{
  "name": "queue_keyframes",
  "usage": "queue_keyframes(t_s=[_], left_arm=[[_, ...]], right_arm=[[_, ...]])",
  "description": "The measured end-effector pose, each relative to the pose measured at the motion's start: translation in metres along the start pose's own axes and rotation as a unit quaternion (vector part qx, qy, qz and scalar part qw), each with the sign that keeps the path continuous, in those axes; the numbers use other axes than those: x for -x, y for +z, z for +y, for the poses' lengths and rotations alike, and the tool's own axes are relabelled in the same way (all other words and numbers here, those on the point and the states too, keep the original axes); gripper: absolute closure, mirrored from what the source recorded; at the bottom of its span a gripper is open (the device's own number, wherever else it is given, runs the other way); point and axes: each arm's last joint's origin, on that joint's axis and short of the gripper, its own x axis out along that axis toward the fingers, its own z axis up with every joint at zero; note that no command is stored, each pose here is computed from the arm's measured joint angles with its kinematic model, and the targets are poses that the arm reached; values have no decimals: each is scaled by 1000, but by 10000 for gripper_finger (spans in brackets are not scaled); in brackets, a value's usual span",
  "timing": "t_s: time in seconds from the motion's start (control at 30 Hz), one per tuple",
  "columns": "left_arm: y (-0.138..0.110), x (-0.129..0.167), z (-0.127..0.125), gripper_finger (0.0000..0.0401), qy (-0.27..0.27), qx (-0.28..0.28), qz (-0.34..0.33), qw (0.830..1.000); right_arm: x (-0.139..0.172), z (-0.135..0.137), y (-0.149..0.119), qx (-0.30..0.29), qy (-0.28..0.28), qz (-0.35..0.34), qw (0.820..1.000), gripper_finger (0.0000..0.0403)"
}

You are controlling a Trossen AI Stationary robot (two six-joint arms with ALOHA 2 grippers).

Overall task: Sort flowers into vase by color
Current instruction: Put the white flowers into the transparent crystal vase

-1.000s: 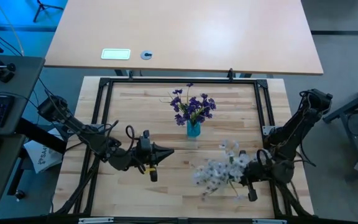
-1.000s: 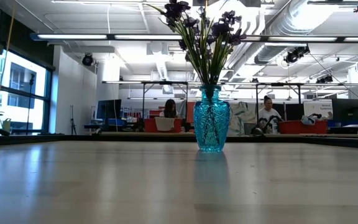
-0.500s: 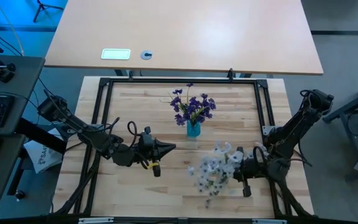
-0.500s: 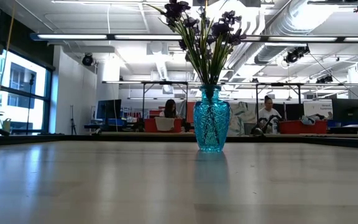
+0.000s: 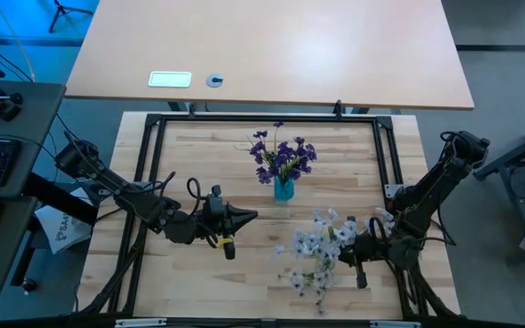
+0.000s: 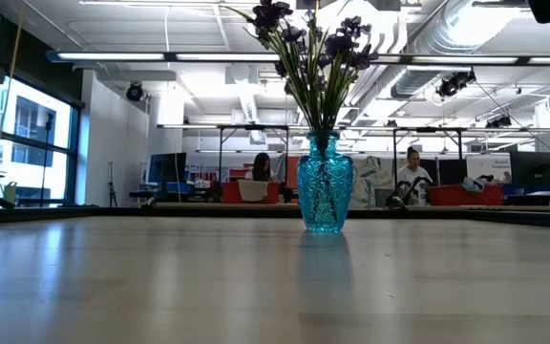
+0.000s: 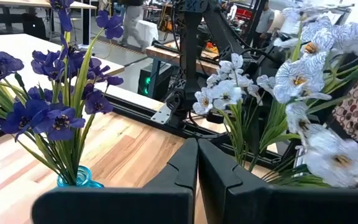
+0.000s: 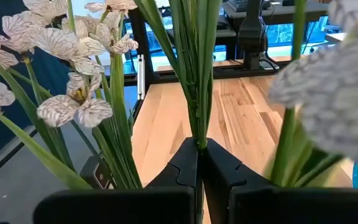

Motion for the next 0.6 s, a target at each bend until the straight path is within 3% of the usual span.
queue_keyframes(t_s=[0.33,0.6], left_arm=[[0,0,0,401,0,0,0,1000],[0,0,0,401,0,-1,0,1000]], right_arm=[[1,1,0,-10,9,2,1000,381],[1,1,-1,-43,26,14,999,315]])
